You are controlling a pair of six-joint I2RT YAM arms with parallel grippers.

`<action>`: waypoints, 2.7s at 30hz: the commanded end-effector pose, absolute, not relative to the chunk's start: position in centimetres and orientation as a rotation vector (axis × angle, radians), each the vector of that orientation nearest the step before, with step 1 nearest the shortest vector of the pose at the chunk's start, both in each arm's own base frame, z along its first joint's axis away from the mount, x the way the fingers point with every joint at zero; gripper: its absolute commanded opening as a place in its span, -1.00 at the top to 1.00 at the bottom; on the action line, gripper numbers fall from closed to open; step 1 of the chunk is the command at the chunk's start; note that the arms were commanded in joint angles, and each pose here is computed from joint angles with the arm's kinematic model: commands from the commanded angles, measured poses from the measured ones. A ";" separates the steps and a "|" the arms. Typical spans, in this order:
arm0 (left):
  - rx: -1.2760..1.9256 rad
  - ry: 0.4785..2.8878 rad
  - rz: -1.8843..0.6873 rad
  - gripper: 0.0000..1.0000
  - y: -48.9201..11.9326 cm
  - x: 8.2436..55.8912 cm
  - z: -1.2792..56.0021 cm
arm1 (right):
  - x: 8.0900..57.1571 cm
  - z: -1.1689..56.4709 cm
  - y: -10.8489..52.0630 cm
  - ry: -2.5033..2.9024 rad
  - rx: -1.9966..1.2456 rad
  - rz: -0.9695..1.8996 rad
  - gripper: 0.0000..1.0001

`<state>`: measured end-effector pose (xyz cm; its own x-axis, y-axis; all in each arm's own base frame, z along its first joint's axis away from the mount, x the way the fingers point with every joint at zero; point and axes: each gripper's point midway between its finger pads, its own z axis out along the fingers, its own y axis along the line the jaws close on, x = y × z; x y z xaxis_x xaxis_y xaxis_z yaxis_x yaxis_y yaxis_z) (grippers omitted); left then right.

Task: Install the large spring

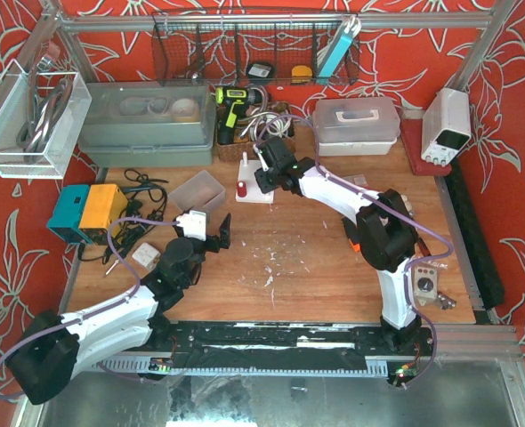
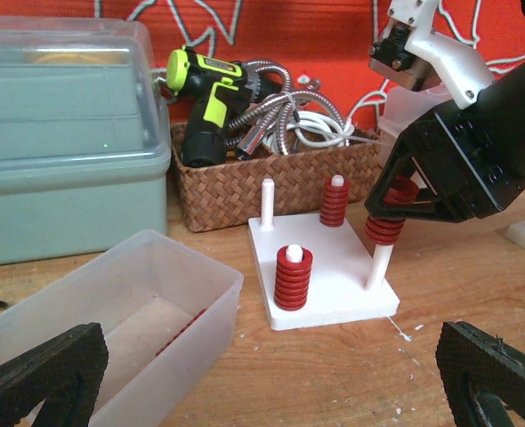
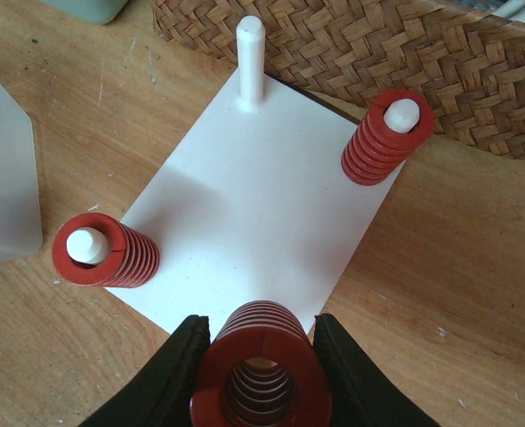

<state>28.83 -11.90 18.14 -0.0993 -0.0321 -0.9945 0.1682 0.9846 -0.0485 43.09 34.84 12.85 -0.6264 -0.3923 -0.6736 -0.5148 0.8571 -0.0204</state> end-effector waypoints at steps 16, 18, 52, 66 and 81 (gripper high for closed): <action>0.083 1.621 -0.176 -1.00 -11.8 29.0 19.6 | 41.9 13.1 34.9 2.350 -0.677 0.260 1.00; 0.082 1.619 -0.175 -1.00 -11.7 28.9 19.6 | 41.8 13.1 35.1 2.352 -0.686 0.278 1.00; 0.084 1.615 -0.171 -1.00 -11.6 28.8 19.7 | 41.5 10.8 34.4 2.391 -0.746 0.202 1.00; 0.071 1.617 -0.177 -1.00 -11.6 28.9 20.2 | 41.1 13.6 33.8 2.386 -0.700 0.217 0.07; 0.123 2.004 -0.147 -0.76 -9.6 36.5 25.4 | 30.9 21.4 25.2 2.230 -0.612 0.339 -0.69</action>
<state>35.40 -9.23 29.27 -0.1834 -0.1717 -0.9679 0.0189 0.9838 -0.1781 32.61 26.55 22.26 -0.5866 -0.3457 -0.7324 -0.5343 0.8448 0.0291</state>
